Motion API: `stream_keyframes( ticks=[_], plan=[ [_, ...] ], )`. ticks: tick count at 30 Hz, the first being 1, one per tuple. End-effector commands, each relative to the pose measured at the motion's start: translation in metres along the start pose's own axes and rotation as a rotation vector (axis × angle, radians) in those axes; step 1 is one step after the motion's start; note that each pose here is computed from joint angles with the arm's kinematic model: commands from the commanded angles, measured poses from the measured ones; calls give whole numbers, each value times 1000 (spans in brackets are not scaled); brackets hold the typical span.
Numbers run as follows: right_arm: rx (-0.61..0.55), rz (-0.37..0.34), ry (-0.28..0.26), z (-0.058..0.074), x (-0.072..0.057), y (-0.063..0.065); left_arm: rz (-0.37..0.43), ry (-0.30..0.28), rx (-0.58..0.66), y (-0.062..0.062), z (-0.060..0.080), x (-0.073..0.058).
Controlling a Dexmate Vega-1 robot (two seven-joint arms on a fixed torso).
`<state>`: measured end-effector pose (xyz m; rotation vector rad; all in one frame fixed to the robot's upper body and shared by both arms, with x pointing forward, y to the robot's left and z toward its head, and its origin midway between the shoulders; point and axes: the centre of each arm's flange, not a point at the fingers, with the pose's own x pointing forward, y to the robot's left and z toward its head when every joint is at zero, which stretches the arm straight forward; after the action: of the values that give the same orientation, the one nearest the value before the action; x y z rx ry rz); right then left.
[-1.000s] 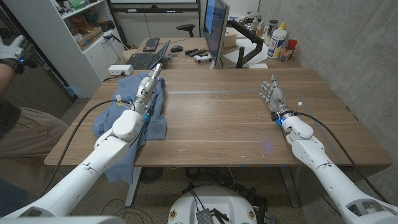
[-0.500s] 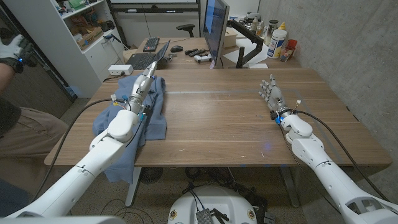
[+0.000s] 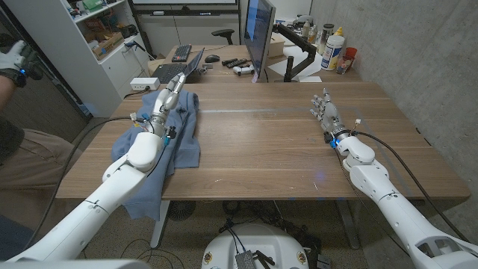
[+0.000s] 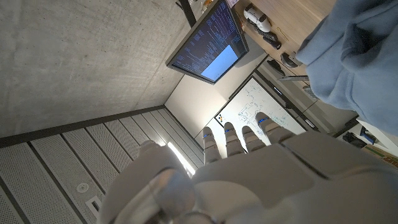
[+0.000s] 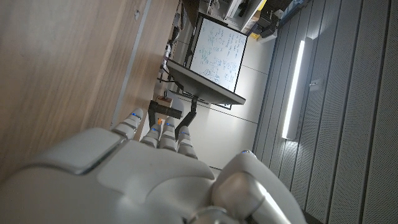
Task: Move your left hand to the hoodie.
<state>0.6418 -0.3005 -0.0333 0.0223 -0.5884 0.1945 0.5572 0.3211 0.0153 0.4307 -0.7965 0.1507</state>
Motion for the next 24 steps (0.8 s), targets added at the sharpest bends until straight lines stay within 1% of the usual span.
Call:
stream_keyframes(
  ticks=[1,8,11,15,16,18,22,24],
  plan=[
    [-8,8,-6,2,0,3,63,-15,89,8,3,-2],
    [-9,7,-4,4,0,1,82,-17,160,11,4,-1],
    [-9,3,-2,4,-1,0,87,-31,183,12,4,0],
    [-13,12,5,5,0,1,93,-22,192,13,2,0],
    [-13,13,5,5,0,1,84,-9,202,13,2,0],
    [-15,15,3,5,1,1,80,-1,233,13,1,1],
    [-14,15,5,6,0,2,71,2,266,9,1,4],
    [-11,9,8,5,-1,1,66,21,286,8,1,5]
  ],
)
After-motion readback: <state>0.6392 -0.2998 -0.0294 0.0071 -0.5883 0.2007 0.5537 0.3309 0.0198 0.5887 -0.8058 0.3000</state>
